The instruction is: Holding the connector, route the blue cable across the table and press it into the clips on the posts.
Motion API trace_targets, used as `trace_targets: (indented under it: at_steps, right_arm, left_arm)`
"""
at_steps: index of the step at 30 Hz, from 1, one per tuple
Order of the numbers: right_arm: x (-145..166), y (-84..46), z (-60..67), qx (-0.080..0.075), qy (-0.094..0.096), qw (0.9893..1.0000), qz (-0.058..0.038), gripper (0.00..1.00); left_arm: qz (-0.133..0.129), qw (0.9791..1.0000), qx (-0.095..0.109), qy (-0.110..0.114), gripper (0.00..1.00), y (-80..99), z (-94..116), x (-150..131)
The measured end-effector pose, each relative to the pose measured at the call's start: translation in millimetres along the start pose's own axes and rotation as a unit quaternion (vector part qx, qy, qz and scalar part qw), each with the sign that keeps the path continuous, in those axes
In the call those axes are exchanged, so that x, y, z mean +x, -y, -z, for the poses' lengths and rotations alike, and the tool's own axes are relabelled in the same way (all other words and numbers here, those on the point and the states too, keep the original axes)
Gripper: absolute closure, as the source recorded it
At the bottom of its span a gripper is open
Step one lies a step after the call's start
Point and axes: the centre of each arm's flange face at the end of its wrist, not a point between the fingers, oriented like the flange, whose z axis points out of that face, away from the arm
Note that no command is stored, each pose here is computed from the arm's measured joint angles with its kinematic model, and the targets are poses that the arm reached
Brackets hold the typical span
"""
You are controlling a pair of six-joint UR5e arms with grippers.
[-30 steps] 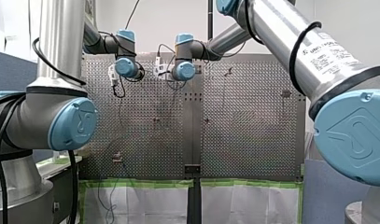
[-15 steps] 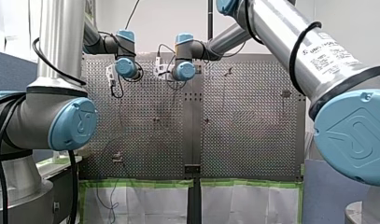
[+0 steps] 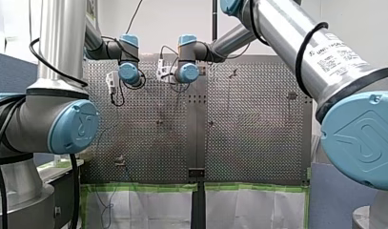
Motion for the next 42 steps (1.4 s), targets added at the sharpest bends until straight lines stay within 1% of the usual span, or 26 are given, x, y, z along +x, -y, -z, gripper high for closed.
trace_targets:
  at_steps: [5, 8, 14, 17, 19, 21, 26, 29, 32, 37, 41, 42]
  right_arm:
    - [-3, -0.5, 0.9, -0.001, 0.006, 1.0000, 0.0006, 1.00]
    - [-8, -2.4, 2.2, -0.004, 0.011, 0.9999, 0.0016, 1.00]
    - [-29, -7.9, 6.6, -0.011, 0.031, 0.9994, 0.0044, 1.00]
    - [-48, -8.2, 8.3, -0.012, 0.048, 0.9987, 0.0084, 1.00]
    - [-62, -8.1, 9.7, -0.012, 0.060, 0.9981, 0.0123, 1.00]
    - [-71, -8.2, 11.2, -0.013, 0.068, 0.9975, 0.0146, 1.00]
    - [-84, -9.8, 14.0, -0.014, 0.079, 0.9966, 0.0167, 1.00]
    - [-92, -12.6, 16.9, -0.016, 0.087, 0.9959, 0.0169, 1.00]
    - [-99, -14.9, 20.1, -0.017, 0.095, 0.9952, 0.0173, 1.00]
    - [-115, -18.9, 28.7, -0.019, 0.113, 0.9933, 0.0199, 1.00]
    - [-124, -19.6, 34.4, -0.019, 0.124, 0.9919, 0.0214, 1.00]
    - [-128, -19.5, 36.5, -0.019, 0.127, 0.9914, 0.0221, 1.00]
  left_arm:
    - [-0.008, 0.9999, 0.001, -0.014, 0.98, 1.7, 12, 16]
    - [-0.011, 0.9997, 0.005, -0.019, 0.98, 4.7, 19, 25]
    - [-0.012, 0.9994, 0.018, -0.025, 0.98, 11.8, 32, 42]
    - [-0.007, 0.9994, 0.023, -0.025, 0.98, 14.6, 37, 47]
    - [-0.006, 0.9993, 0.025, -0.026, 0.98, 15.9, 39, 50]
    - [-0.007, 0.9991, 0.025, -0.032, 0.98, 17.1, 41, 56]
    - [-0.012, 0.9983, 0.023, -0.053, 0.98, 17.4, 48, 79]
    - [-0.011, 0.9980, 0.022, -0.058, 0.98, 16.4, 54, 90]
    - [-0.011, 0.9978, 0.016, -0.064, 0.98, 14.6, 62, 98]
    - [-0.015, 0.9970, 0.012, -0.075, 0.98, 13.3, 74, 109]
    - [-0.017, 0.9963, 0.016, -0.082, 0.98, 14.6, 84, 119]
    - [-0.017, 0.9963, 0.017, -0.082, 0.98, 15.1, 86, 120]
